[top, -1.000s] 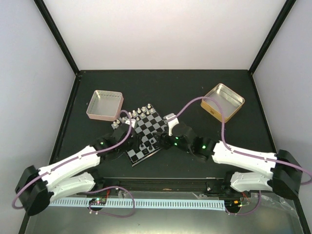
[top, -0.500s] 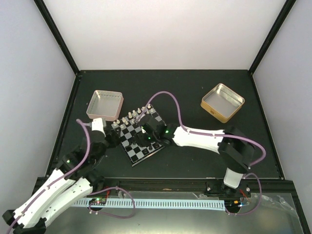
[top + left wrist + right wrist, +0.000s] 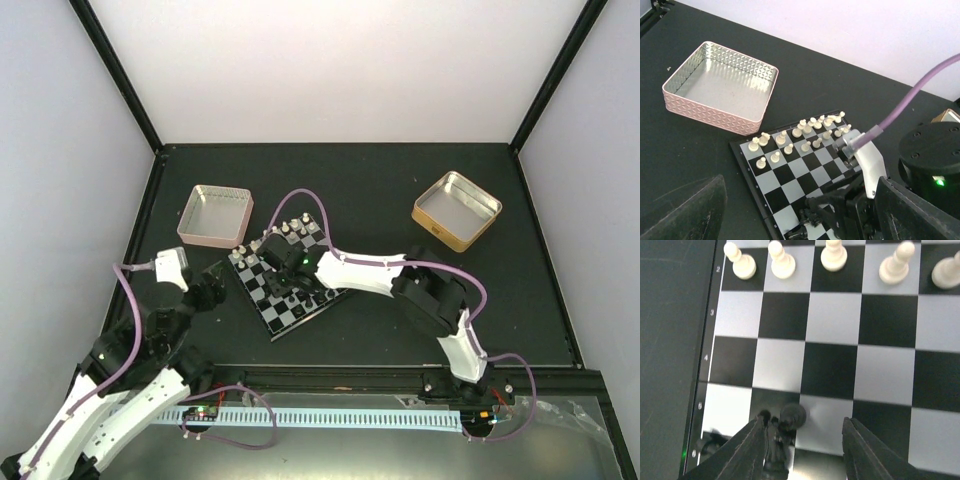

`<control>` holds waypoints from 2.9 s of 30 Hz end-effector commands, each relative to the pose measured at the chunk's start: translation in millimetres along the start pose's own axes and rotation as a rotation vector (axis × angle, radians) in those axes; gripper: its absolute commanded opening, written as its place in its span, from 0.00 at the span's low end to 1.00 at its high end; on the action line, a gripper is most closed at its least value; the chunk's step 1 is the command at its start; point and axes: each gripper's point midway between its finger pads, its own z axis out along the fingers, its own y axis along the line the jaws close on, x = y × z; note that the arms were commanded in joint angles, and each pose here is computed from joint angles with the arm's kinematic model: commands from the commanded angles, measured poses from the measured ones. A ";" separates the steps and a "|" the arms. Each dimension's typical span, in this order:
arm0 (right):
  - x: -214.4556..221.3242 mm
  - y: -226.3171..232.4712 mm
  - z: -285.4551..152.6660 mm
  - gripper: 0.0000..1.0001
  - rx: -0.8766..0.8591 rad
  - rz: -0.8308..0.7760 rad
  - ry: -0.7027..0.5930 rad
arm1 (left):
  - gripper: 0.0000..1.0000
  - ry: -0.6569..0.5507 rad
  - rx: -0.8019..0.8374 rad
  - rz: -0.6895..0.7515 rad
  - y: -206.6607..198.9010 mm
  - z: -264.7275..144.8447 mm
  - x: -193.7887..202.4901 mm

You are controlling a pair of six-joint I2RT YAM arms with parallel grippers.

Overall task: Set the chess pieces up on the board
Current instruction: Pick up the chess piece from the chessboard, then place the chess piece on the chessboard.

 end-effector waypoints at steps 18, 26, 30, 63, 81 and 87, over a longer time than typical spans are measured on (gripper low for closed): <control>-18.5 1.9 7.7 0.06 0.042 -0.012 -0.025 | 0.85 -0.015 0.016 0.064 -1.4 -7.4 -7.0; -30.2 3.2 -34.0 0.06 0.016 0.004 -0.105 | 0.85 -0.020 0.005 0.062 0.5 -7.4 -7.8; -20.3 5.5 -49.1 0.06 0.010 -0.010 -0.094 | 0.85 -0.029 -0.004 0.062 1.8 -6.3 -8.8; 50.4 33.7 -15.8 0.12 0.064 -0.146 0.098 | 0.86 -0.050 -0.012 0.051 4.6 -5.3 -9.6; 37.4 36.7 -19.8 0.15 0.066 -0.139 0.051 | 0.86 -0.047 -0.010 0.051 4.2 -4.8 -8.8; 25.5 39.0 -28.9 0.20 0.066 -0.131 0.011 | 0.86 -0.048 -0.009 0.050 4.4 -5.2 -8.8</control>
